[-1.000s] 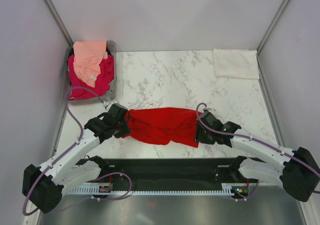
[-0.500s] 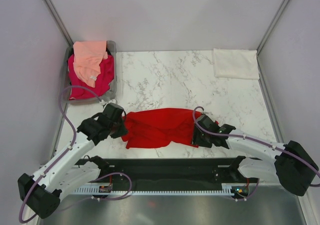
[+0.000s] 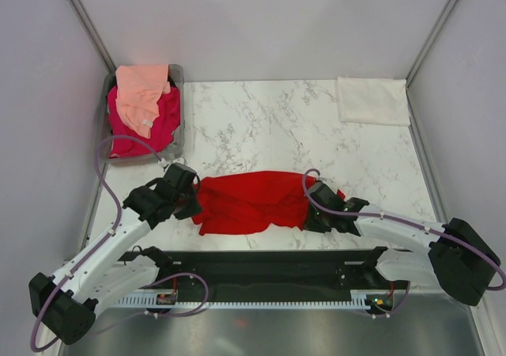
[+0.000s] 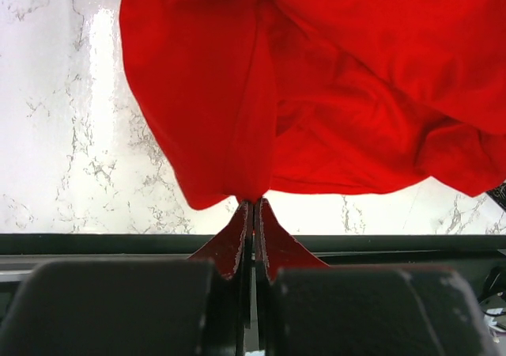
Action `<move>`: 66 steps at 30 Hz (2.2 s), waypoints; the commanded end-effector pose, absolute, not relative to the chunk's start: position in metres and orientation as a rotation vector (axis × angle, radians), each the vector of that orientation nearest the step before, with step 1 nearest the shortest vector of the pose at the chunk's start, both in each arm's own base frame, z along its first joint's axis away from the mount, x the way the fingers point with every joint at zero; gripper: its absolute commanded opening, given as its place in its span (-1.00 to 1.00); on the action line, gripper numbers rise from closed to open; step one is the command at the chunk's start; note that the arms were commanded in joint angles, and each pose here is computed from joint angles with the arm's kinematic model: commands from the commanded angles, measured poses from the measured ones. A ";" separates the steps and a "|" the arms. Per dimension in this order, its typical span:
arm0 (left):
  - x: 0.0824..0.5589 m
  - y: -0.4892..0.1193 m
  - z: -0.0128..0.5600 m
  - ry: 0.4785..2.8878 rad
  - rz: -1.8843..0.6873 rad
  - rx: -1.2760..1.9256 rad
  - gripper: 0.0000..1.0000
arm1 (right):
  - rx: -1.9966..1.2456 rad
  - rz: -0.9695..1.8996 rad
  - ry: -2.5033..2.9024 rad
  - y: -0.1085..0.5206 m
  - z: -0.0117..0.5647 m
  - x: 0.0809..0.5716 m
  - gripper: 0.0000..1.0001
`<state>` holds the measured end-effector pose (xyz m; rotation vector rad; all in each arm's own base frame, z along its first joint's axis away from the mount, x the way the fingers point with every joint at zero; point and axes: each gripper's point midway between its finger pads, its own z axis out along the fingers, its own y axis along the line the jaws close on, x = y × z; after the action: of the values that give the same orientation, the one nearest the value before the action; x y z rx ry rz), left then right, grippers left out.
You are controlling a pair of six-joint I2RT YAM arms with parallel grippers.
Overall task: Fold and stack the t-shirts
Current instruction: Flatten the tshirt out
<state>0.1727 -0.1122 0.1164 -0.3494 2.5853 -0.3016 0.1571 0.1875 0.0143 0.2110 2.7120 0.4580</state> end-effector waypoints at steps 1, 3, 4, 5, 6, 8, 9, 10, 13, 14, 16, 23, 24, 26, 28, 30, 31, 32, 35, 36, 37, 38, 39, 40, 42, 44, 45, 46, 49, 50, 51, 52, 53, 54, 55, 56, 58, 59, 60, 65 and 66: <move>0.176 -0.114 0.126 2.562 -0.315 -0.296 -0.96 | 0.212 0.375 2.769 0.173 -0.003 0.143 -0.77; 0.177 -0.114 0.127 2.559 -0.315 -0.297 -0.96 | 0.206 0.364 2.760 0.171 -0.002 0.144 -0.89; 0.177 -0.114 0.126 2.563 -0.312 -0.297 -0.96 | 0.203 0.366 2.753 0.172 -0.001 0.145 -0.94; 0.177 -0.114 0.126 2.559 -0.313 -0.297 -0.96 | 0.205 0.362 2.746 0.171 -0.001 0.146 -1.00; 0.177 -0.114 0.126 2.559 -0.313 -0.297 -0.96 | 0.208 0.364 2.739 0.171 0.000 0.147 -1.00; 0.177 -0.114 0.127 2.555 -0.316 -0.297 -0.96 | 0.217 0.371 2.714 0.169 0.006 0.149 -1.00; 0.176 -0.114 0.128 2.549 -0.322 -0.297 -0.96 | 0.223 0.378 2.701 0.169 0.011 0.151 -1.00; 0.176 -0.114 0.130 2.542 -0.328 -0.299 -0.96 | 0.231 0.412 2.663 0.171 0.021 0.154 -1.00; 0.176 -0.113 0.136 2.514 -0.350 -0.302 -0.96 | 0.249 0.380 2.603 0.162 0.047 0.161 -1.00; 0.176 -0.113 0.136 2.510 -0.353 -0.302 -0.96 | 0.248 0.388 2.573 0.160 0.066 0.163 -1.00; 0.175 -0.114 0.139 2.498 -0.368 -0.303 -0.96 | 0.262 0.377 2.519 0.154 0.087 0.168 -1.00; 0.174 -0.115 0.141 2.496 -0.384 -0.295 -0.96 | 0.249 0.359 2.583 0.152 0.089 0.157 -0.17; 0.175 -0.115 0.141 2.495 -0.385 -0.295 -0.96 | 0.249 0.365 2.601 0.153 0.083 0.155 0.03; 0.174 -0.116 0.141 2.492 -0.392 -0.290 -0.96 | 0.246 0.402 2.633 0.158 0.068 0.148 0.34; 0.174 -0.116 0.142 2.491 -0.396 -0.289 -0.96 | 0.257 0.438 2.646 0.162 0.060 0.144 0.40; 0.174 -0.116 0.142 2.488 -0.395 -0.290 -0.96 | 0.246 0.479 2.663 0.168 0.051 0.139 0.41; 0.174 -0.116 0.142 2.487 -0.396 -0.288 -0.96 | 0.249 0.474 2.674 0.169 0.048 0.138 0.40; 0.174 -0.116 0.142 2.488 -0.394 -0.288 -0.96 | 0.242 0.487 2.672 0.172 0.046 0.138 0.39; 0.174 -0.116 0.140 2.493 -0.391 -0.286 -0.96 | 0.231 0.478 2.687 0.177 0.038 0.137 0.36; 0.174 -0.116 0.140 2.494 -0.389 -0.286 -0.96 | 0.232 0.467 2.683 0.177 0.036 0.138 0.36; 0.175 -0.116 0.141 2.490 -0.393 -0.286 -0.96 | 0.229 0.445 2.691 0.176 0.033 0.138 0.35; 0.175 -0.116 0.141 2.489 -0.394 -0.284 -0.96 | 0.225 0.442 2.683 0.177 0.033 0.142 0.33; 0.174 -0.116 0.140 2.491 -0.391 -0.285 -0.96 | 0.221 0.416 2.673 0.175 0.032 0.145 0.33; 0.175 -0.117 0.141 2.486 -0.396 -0.283 -0.96 | 0.214 0.387 2.681 0.174 0.029 0.147 0.32; 0.174 -0.116 0.140 2.489 -0.393 -0.279 -0.96 | 0.197 0.331 2.683 0.171 0.027 0.150 0.30; 0.174 -0.117 0.141 2.488 -0.394 -0.276 -0.96 | 0.194 0.271 2.689 0.166 0.020 0.153 0.26; 0.174 -0.117 0.141 2.488 -0.395 -0.274 -0.96 | 0.191 0.261 2.690 0.166 0.019 0.153 0.24; 0.173 -0.117 0.141 2.485 -0.397 -0.273 -0.96 | 0.189 0.242 2.692 0.165 0.015 0.154 0.21; 0.174 -0.118 0.141 2.484 -0.396 -0.269 -0.96 | 0.183 0.218 2.697 0.164 0.008 0.155 -0.03; 0.174 -0.118 0.141 2.483 -0.396 -0.268 -0.96 | 0.184 0.219 2.700 0.165 0.007 0.156 -0.27; 0.174 -0.118 0.140 2.486 -0.391 -0.266 -0.96 | 0.179 0.221 2.705 0.166 0.006 0.155 -0.38; 0.174 -0.119 0.141 2.485 -0.392 -0.261 -0.96 | 0.179 0.224 2.711 0.166 0.005 0.154 -0.45; 0.174 -0.119 0.141 2.483 -0.392 -0.264 -0.96 | 0.181 0.234 2.711 0.167 0.004 0.154 -0.63; 0.174 -0.118 0.141 2.482 -0.390 -0.264 -0.96 | 0.187 0.235 2.712 0.167 0.004 0.153 -0.74; 0.174 -0.119 0.141 2.480 -0.394 -0.264 -0.96 | 0.190 0.247 2.704 0.167 0.006 0.154 -0.82; 0.174 -0.118 0.141 2.480 -0.391 -0.265 -0.96 | 0.194 0.245 2.704 0.165 0.006 0.152 -1.00; 0.174 -0.118 0.142 2.477 -0.392 -0.266 -0.96 | 0.211 0.239 2.681 0.161 0.014 0.153 -1.00; 0.174 -0.118 0.142 2.478 -0.395 -0.264 -0.96 | 0.217 0.250 2.661 0.163 0.023 0.157 -1.00; 0.174 -0.119 0.144 2.477 -0.400 -0.253 -0.96 | 0.227 0.275 2.621 0.164 0.037 0.162 -1.00; 0.173 -0.123 0.183 2.384 -0.489 -0.199 -0.96 | 0.280 0.331 2.410 0.156 0.148 0.185 -1.00; 0.176 -0.123 0.206 2.320 -0.516 -0.173 -0.96 | 0.302 0.311 2.346 0.143 0.171 0.187 -1.00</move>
<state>0.1677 -0.1177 0.1478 -0.2697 2.4885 -0.4129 0.1701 0.1652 0.0934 0.2328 2.5466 0.3302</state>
